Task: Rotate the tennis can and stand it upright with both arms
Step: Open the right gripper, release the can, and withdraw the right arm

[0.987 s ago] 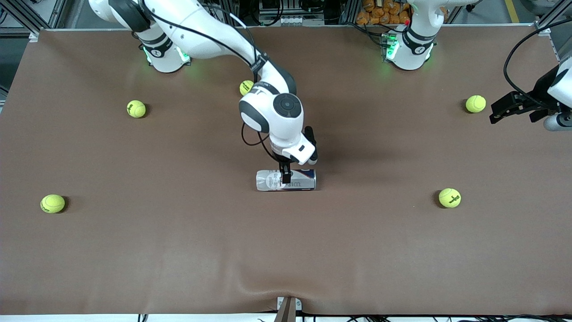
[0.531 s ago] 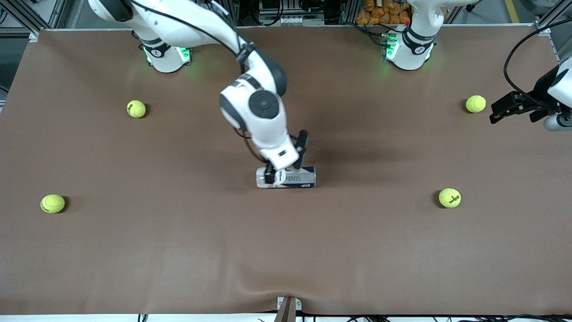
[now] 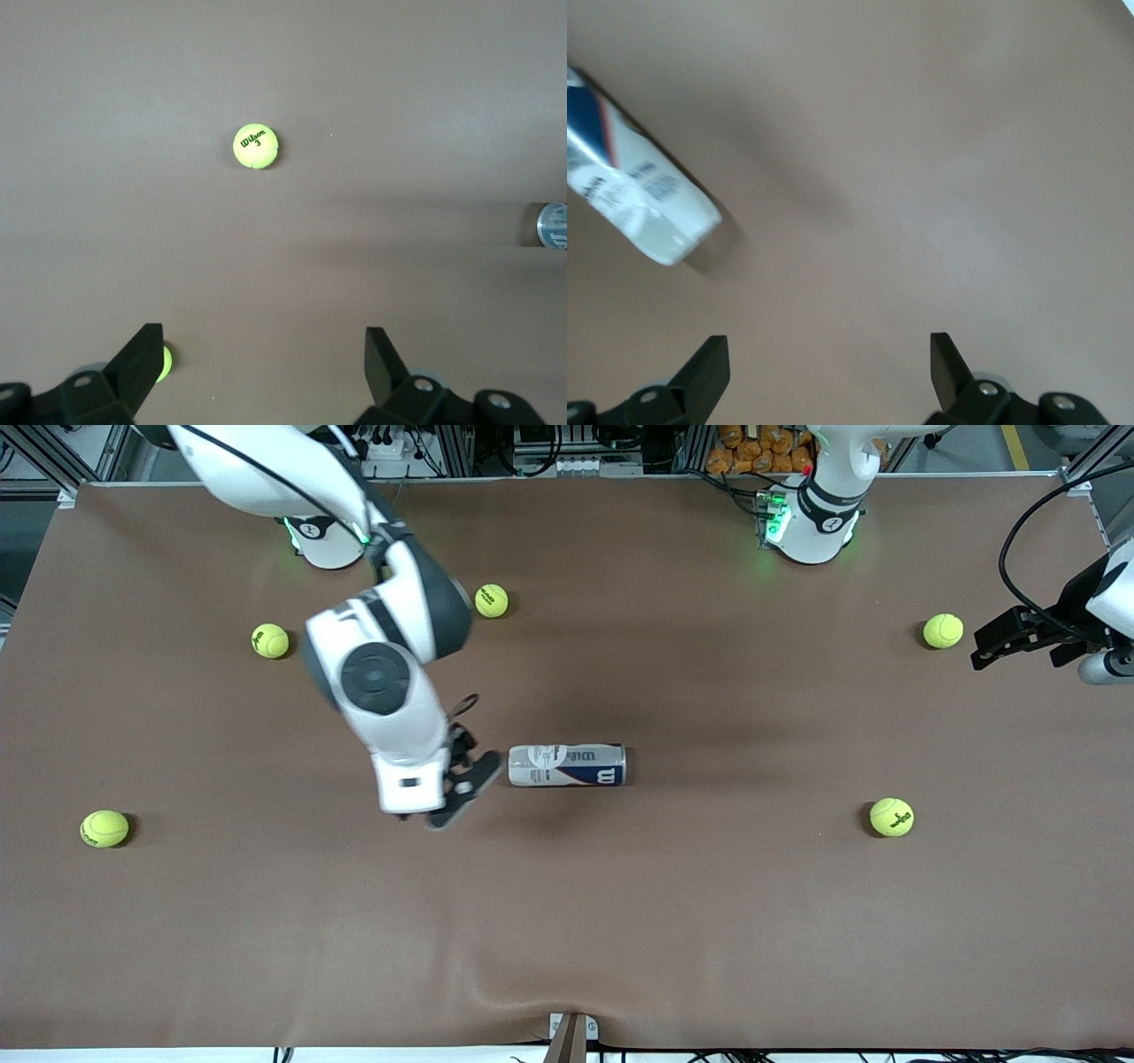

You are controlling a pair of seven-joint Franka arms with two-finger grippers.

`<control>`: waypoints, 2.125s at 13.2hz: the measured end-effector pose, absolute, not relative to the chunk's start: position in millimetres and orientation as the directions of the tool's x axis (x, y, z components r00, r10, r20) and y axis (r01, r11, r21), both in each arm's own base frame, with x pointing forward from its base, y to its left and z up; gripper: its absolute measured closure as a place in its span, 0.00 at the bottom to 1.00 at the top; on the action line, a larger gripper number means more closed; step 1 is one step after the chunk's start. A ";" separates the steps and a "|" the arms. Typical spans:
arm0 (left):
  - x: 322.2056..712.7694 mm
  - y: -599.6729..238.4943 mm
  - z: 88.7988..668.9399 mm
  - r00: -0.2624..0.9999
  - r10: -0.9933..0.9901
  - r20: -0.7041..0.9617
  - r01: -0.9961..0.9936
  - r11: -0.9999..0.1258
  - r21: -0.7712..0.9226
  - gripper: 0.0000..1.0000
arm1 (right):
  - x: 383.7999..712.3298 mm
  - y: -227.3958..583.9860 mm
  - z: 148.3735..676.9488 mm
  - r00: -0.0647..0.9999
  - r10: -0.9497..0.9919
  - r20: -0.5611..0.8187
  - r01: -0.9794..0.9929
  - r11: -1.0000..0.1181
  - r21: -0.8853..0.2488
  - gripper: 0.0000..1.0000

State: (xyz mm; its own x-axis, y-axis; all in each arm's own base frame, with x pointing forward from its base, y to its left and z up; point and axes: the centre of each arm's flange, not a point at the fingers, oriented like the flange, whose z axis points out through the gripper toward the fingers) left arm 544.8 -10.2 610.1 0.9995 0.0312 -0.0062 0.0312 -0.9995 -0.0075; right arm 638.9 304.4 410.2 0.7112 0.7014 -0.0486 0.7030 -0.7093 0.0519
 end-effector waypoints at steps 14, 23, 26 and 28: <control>544.9 -16.1 582.3 0.990 0.034 -0.139 0.051 -0.992 0.116 0.00 | 570.2 -36.1 592.3 0.990 0.027 -0.142 0.023 -0.999 -0.033 0.00; 546.7 -34.4 562.0 0.974 0.002 -0.227 0.054 -0.973 0.224 0.00 | 564.6 -22.9 627.8 0.993 -0.075 -0.095 -0.078 -0.997 -0.028 0.00; 545.9 -43.1 560.8 0.970 -0.007 -0.243 0.075 -0.943 0.325 0.00 | 553.5 -23.7 631.6 0.985 -0.078 -0.154 -0.083 -0.996 -0.022 0.00; 547.1 -51.3 551.8 0.963 -0.015 -0.267 0.095 -0.913 0.396 0.00 | 543.6 -26.3 647.0 0.987 -0.083 -0.137 -0.087 -0.996 -0.023 0.00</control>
